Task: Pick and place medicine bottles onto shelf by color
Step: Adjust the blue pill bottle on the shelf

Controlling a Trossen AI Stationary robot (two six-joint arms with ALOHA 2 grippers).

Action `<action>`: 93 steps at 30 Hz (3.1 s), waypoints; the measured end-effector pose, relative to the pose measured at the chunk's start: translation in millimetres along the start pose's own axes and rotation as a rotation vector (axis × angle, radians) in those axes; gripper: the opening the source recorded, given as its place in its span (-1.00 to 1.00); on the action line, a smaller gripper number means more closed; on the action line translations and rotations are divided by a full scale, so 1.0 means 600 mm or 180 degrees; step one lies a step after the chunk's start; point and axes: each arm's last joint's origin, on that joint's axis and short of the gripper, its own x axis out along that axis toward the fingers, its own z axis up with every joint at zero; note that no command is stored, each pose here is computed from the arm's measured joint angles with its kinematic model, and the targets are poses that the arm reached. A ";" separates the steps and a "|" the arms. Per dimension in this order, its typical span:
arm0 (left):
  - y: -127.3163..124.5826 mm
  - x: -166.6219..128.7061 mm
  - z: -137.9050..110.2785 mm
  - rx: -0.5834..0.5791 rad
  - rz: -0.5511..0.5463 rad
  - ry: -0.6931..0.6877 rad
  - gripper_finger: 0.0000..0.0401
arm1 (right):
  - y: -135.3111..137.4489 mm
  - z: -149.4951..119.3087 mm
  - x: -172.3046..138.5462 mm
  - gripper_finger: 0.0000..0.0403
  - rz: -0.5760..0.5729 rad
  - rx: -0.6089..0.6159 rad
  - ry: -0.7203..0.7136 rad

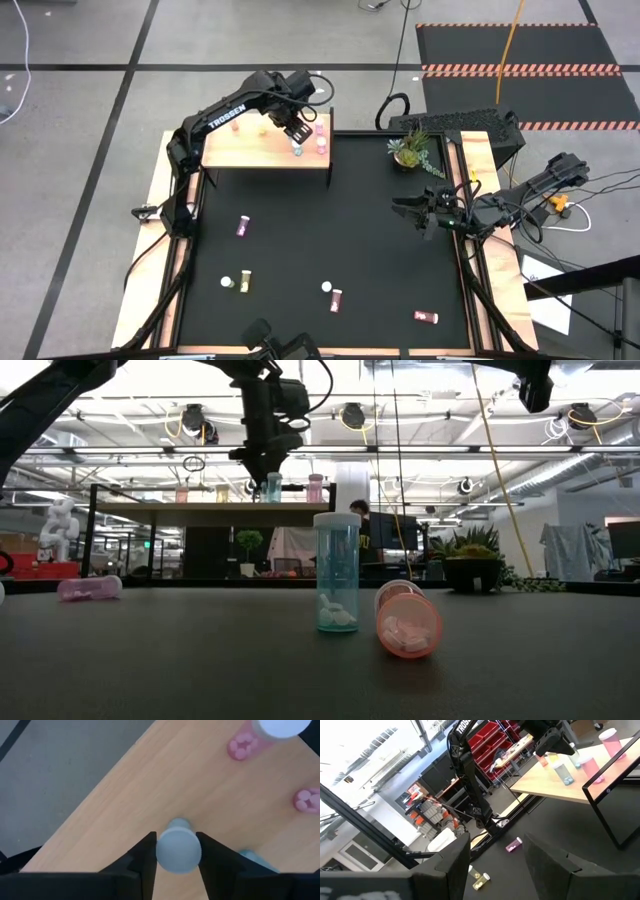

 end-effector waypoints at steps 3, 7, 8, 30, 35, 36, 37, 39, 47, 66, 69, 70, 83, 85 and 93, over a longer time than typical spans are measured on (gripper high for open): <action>0.000 0.000 0.002 -0.0002 -0.0004 -0.0031 -0.37 | 0.000 0.000 0.000 -0.13 0.0000 0.0036 0.0000; -0.001 0.000 0.007 -0.0012 -0.0021 -0.0145 -0.32 | 0.000 0.000 0.000 -0.13 0.0000 0.0061 0.0000; -0.001 0.000 0.009 -0.0015 -0.0025 -0.0177 -0.31 | 0.000 0.000 0.000 -0.13 0.0000 0.0064 0.0000; 0.015 0.014 0.021 -0.0027 0.0025 -0.0253 -0.34 | 0.005 0.006 0.000 -0.13 0.0076 0.0184 -0.0102; 0.012 0.020 0.024 0.0023 0.0005 -0.0257 -0.34 | 0.006 0.009 0.000 -0.13 0.0047 0.0282 -0.0181; 0.010 0.020 0.024 0.0028 0.0003 -0.0259 -0.34 | 0.006 0.009 0.000 -0.13 0.0045 0.0298 -0.0182; 0.009 0.020 0.024 0.0038 0.0003 -0.0271 -0.34 | 0.006 0.009 0.000 -0.13 0.0045 0.0302 -0.0181; 0.007 0.021 0.024 0.0080 0.0002 -0.0273 -0.33 | 0.006 0.009 0.000 -0.13 0.0026 0.0313 -0.0213; 0.008 0.021 0.023 0.0125 -0.0001 -0.0250 -0.33 | 0.006 0.013 0.000 -0.13 -0.0044 0.0355 -0.0333; 0.023 0.011 0.021 0.0234 0.0017 -0.0176 0.37 | 0.004 0.012 0.000 -0.13 -0.0107 0.0303 -0.0362; 0.020 -0.016 0.018 0.0327 0.0008 -0.0168 0.50 | 0.004 0.013 0.000 -0.13 -0.0106 0.0304 -0.0363; 0.019 -0.026 0.016 0.0377 0.0007 -0.0158 0.54 | 0.004 0.013 0.000 -0.13 -0.0106 0.0304 -0.0363; -0.036 -0.136 -0.035 0.0368 -0.0200 -0.0416 0.74 | 0.004 0.020 -0.006 -0.13 -0.0064 0.0230 -0.0399; -0.047 -0.132 -0.034 0.0265 -0.0189 -0.0412 0.70 | 0.004 0.023 -0.009 -0.13 -0.0050 0.0230 -0.0411; -0.092 -0.104 -0.029 0.0316 -0.0132 -0.0322 0.44 | 0.004 0.029 -0.014 -0.13 0.0045 0.0214 -0.0395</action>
